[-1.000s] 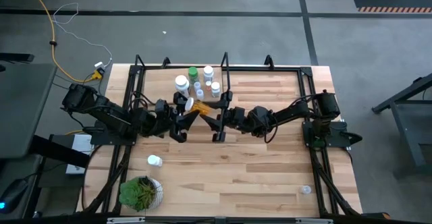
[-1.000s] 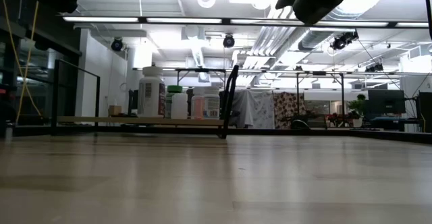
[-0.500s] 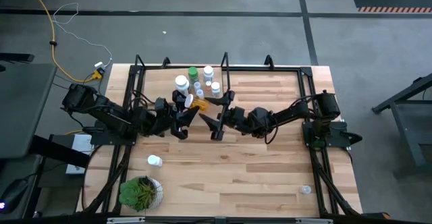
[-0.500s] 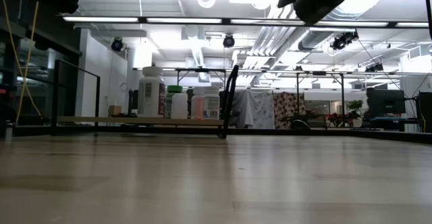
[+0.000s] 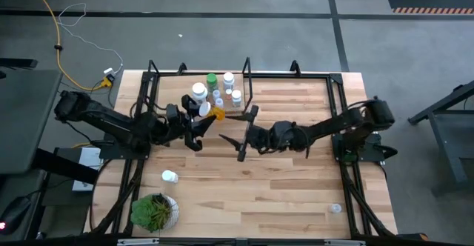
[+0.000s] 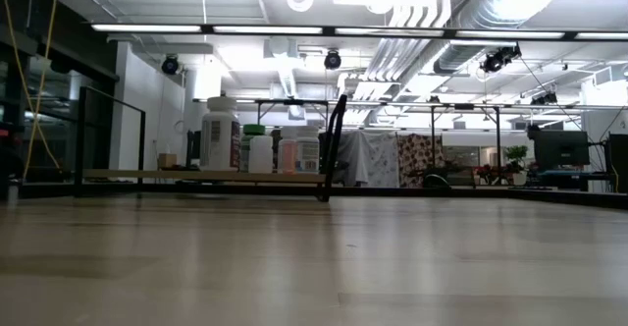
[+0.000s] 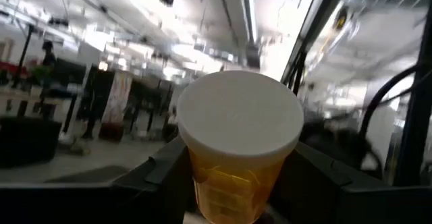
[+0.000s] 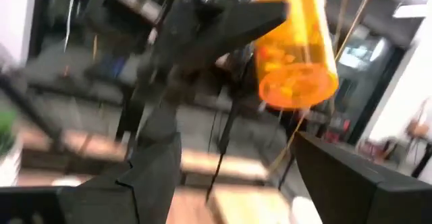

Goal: Pick and place medicine bottles onto shelf by color
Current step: Put the orange pill bottle on the shelf

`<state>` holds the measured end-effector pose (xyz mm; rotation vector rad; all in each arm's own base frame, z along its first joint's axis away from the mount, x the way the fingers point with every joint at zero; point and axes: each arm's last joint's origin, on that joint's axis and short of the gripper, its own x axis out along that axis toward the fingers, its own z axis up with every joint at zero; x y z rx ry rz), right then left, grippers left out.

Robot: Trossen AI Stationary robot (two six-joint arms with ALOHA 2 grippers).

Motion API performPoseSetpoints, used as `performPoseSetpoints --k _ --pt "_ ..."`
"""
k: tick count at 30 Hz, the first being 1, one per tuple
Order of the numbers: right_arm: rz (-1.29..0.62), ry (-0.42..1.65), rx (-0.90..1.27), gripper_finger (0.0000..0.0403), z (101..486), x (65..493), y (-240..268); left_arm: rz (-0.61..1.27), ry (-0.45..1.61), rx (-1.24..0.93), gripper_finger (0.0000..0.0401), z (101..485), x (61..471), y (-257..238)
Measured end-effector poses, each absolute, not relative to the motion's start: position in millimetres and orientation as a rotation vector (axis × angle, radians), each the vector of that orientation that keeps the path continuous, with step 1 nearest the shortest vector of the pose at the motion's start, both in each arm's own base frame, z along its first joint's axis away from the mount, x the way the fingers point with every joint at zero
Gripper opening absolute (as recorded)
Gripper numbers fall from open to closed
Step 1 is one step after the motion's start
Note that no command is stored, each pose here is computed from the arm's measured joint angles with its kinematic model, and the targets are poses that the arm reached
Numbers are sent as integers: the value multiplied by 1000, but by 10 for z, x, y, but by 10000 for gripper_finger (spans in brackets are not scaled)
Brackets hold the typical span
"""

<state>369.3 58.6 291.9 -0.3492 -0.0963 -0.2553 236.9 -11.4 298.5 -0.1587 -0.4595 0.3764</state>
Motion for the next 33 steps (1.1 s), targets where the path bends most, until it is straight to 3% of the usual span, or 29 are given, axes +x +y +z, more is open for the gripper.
performPoseSetpoints --k 7,16,26,33 --pt "-295 142 -365 277 2999 3447 585 449 -183 -125 180 2844 2293 -142" --pt "-375 306 -385 277 2875 3353 651 753 260 -15 180 2627 2244 -269" --pt "-423 366 -378 277 2814 3327 632 1097 289 -56 180 2259 1922 -242" --pt "-425 374 -369 277 2803 3324 628 1229 242 -170 180 1894 1765 -53"
